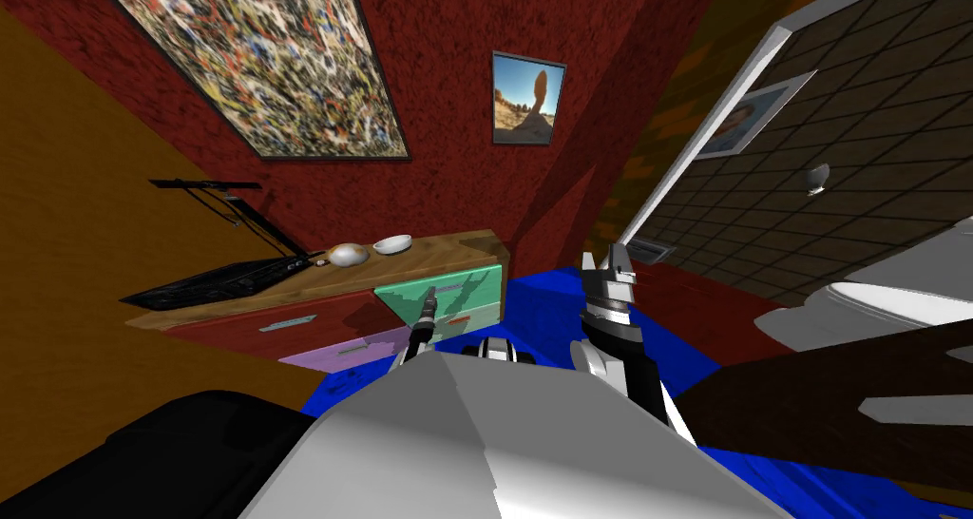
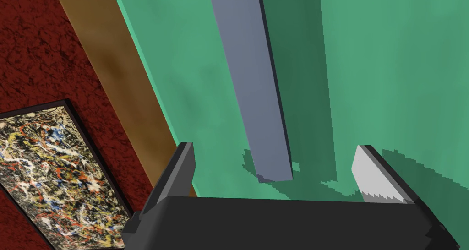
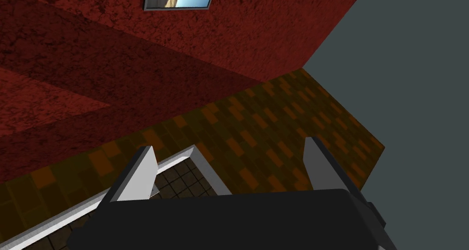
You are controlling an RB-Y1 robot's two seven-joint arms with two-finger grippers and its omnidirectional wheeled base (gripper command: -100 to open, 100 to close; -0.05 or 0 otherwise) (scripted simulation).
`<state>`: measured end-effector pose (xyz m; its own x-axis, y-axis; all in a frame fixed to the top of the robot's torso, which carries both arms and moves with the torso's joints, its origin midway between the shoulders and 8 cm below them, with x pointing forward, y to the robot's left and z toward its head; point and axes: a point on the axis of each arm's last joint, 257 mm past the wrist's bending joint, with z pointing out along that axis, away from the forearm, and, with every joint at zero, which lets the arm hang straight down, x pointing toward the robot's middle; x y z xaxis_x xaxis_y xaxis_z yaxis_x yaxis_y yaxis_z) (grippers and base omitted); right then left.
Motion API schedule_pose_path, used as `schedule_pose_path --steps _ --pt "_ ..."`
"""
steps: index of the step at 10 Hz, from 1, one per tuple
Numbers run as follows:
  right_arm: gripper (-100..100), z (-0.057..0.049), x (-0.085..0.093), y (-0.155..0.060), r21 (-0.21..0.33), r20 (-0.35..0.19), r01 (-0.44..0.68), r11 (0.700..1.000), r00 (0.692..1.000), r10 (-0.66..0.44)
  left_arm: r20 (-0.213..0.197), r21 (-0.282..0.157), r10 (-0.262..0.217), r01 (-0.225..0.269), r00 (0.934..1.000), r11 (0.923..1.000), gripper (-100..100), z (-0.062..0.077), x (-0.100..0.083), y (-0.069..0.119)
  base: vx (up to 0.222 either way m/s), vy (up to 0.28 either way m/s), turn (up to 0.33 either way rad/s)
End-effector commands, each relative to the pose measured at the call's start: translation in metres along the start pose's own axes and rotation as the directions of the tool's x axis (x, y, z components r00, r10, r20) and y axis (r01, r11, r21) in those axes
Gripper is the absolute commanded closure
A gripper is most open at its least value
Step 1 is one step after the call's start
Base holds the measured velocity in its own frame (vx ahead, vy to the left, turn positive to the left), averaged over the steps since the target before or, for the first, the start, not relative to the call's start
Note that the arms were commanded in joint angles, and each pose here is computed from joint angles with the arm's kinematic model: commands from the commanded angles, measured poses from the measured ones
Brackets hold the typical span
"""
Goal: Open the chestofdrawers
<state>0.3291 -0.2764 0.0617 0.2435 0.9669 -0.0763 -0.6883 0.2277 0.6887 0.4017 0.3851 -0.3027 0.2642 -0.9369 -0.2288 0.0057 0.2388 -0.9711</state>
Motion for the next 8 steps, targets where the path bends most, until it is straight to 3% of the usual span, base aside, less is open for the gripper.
schedule_pose_path --steps 1,3,4,5,8 --pt "0 0.0 0.0 0.0 0.0 0.0 0.0 1.0 1.0 0.0 0.034 -0.006 0.0 0.0 0.9994 1.0 -100 0.005 -0.024 0.007 -0.015 -0.027 -0.136" --pt "0 0.0 0.0 0.0 0.0 0.0 0.0 1.0 1.0 0.0 0.075 -0.011 0.0 0.001 0.9972 0.9999 -100 0.01 -0.053 0.01 -0.027 -0.051 -0.204" --pt "0 0.0 0.0 0.0 0.0 0.0 0.0 1.0 1.0 0.0 0.062 -0.011 0.002 -0.001 0.9981 0.9999 -100 0.009 -0.045 0.011 -0.014 -0.029 -0.037" --pt "0 0.0 0.0 0.0 0.0 0.0 0.0 1.0 1.0 0.0 0.034 -0.006 0.0 0.0 0.9994 1.0 100 0.005 -0.024 0.007 0.022 0.034 0.311" --pt "0 0.0 0.0 0.0 0.0 0.0 0.001 1.0 1.0 -0.001 -0.026 0.005 -0.003 0.003 0.9997 1.0 100 -0.003 0.018 0.001 0.043 0.067 0.215"
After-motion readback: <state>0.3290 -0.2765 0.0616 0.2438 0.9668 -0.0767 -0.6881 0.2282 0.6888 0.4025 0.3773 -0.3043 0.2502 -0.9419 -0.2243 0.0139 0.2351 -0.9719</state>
